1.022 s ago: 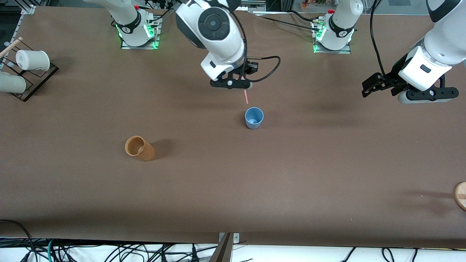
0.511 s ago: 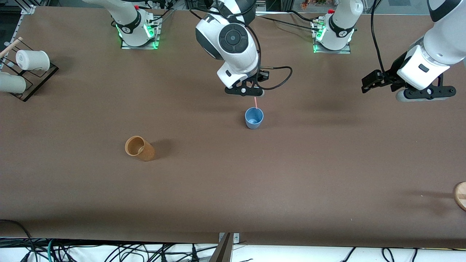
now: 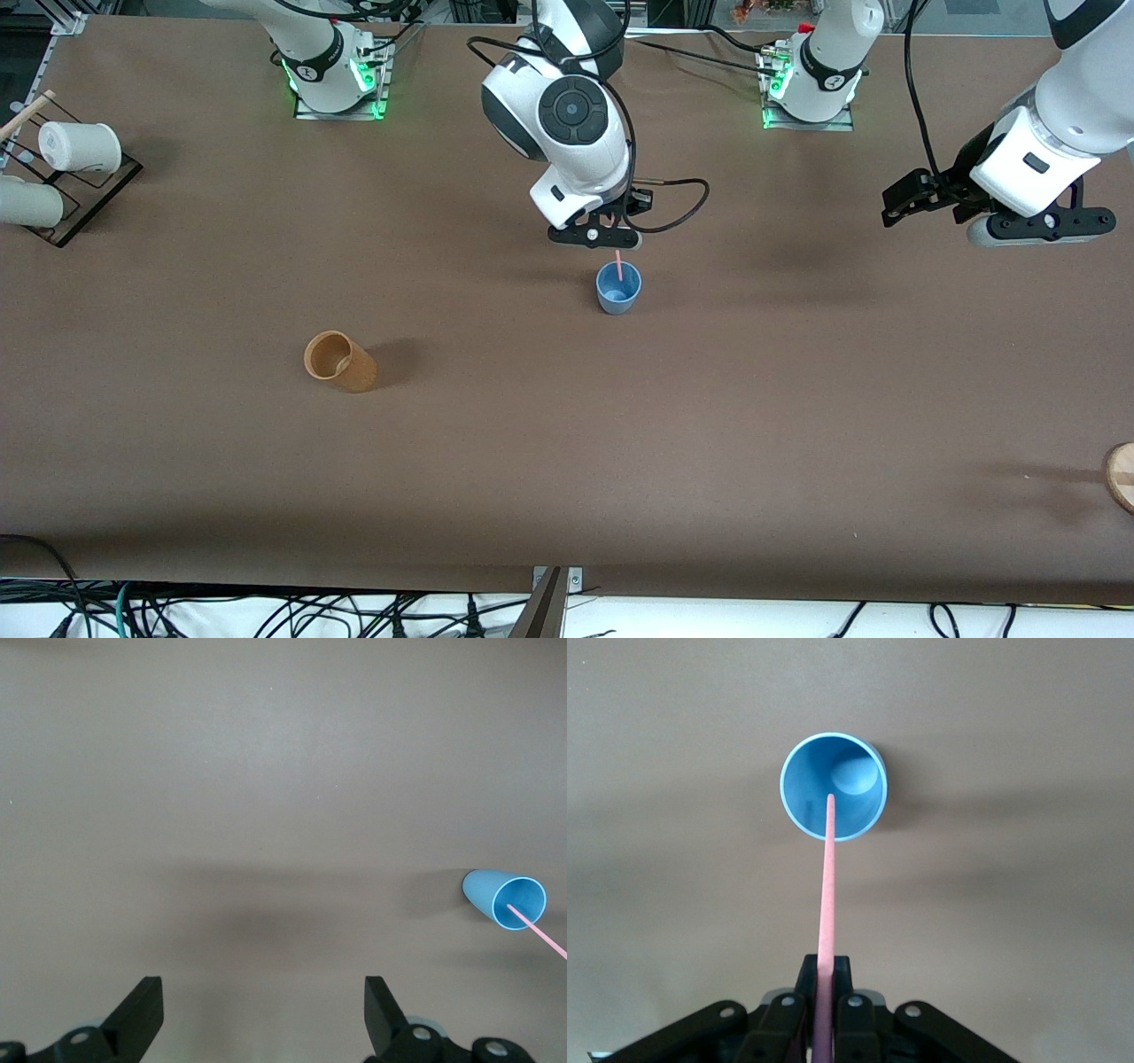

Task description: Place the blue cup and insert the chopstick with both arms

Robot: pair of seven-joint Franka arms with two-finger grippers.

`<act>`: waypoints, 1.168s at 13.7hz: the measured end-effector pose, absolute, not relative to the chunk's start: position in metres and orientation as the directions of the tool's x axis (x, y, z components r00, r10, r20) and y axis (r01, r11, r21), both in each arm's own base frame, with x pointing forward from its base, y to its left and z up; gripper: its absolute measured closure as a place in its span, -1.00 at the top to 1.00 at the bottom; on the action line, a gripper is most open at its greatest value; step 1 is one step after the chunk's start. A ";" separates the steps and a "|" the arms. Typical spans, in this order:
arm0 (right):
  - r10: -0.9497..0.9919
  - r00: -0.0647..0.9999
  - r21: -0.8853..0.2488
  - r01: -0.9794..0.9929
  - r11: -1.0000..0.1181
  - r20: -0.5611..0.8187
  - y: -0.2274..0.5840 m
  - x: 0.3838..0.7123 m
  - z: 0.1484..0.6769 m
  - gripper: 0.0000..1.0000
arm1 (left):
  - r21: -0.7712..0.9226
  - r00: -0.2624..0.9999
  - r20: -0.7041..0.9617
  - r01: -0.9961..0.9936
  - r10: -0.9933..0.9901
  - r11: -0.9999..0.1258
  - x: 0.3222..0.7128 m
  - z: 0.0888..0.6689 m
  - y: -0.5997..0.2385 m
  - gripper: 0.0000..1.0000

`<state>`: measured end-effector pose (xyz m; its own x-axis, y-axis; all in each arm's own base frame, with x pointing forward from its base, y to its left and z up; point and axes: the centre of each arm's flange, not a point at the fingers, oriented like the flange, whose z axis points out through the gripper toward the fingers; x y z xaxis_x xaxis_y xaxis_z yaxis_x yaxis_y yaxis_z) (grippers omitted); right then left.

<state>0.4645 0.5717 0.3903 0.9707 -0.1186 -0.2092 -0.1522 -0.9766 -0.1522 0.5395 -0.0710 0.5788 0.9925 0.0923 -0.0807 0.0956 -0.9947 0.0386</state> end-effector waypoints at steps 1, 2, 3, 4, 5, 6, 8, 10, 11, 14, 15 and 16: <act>-0.120 0.971 -0.151 -0.152 -0.977 -0.206 0.572 0.466 0.386 -0.81 | 0.039 0.992 -0.081 0.096 0.092 -0.995 0.540 0.579 -0.071 1.00; -0.120 0.972 -0.148 -0.151 -0.977 -0.200 0.573 0.467 0.380 -0.76 | 0.038 0.992 -0.082 0.096 0.092 -0.995 0.540 0.578 -0.071 1.00; -0.119 0.973 -0.143 -0.149 -0.978 -0.195 0.575 0.467 0.373 -0.58 | 0.038 0.992 -0.083 0.096 0.092 -0.995 0.540 0.578 -0.071 1.00; -0.118 0.975 -0.141 -0.146 -0.979 -0.191 0.576 0.467 0.367 -0.40 | 0.038 0.992 -0.084 0.096 0.092 -0.995 0.540 0.578 -0.071 1.00; -0.118 0.975 -0.141 -0.145 -0.979 -0.187 0.577 0.468 0.363 -0.18 | 0.038 0.992 -0.084 0.096 0.092 -0.995 0.540 0.578 -0.071 1.00; -0.120 0.976 -0.142 -0.147 -0.979 -0.182 0.577 0.469 0.363 0.00 | 0.038 0.992 -0.084 0.096 0.092 -0.995 0.540 0.578 -0.071 1.00; -0.134 0.978 -0.156 -0.159 -0.975 -0.158 0.571 0.480 0.376 0.40 | 0.038 0.992 -0.084 0.096 0.092 -0.995 0.540 0.578 -0.071 1.00; -0.165 0.980 -0.186 -0.184 -0.965 -0.114 0.553 0.503 0.408 0.82 | 0.038 0.992 -0.084 0.096 0.092 -0.995 0.540 0.578 -0.071 1.00; -0.191 0.978 -0.197 -0.205 -0.959 -0.088 0.532 0.519 0.430 0.99 | 0.038 0.992 -0.083 0.096 0.092 -0.995 0.540 0.578 -0.071 1.00; -0.183 0.982 -0.200 -0.187 -0.962 -0.042 0.428 0.569 0.500 1.00 | 0.038 0.992 -0.084 0.095 0.092 -0.995 0.540 0.578 -0.071 1.00; -0.141 0.989 -0.184 -0.146 -0.972 -0.041 0.385 0.579 0.518 1.00 | 0.038 0.992 -0.084 0.095 0.092 -0.995 0.540 0.578 -0.071 1.00; -0.089 0.995 -0.169 -0.095 -0.981 -0.045 0.339 0.586 0.536 1.00 | 0.038 0.992 -0.084 0.096 0.092 -0.995 0.540 0.578 -0.071 1.00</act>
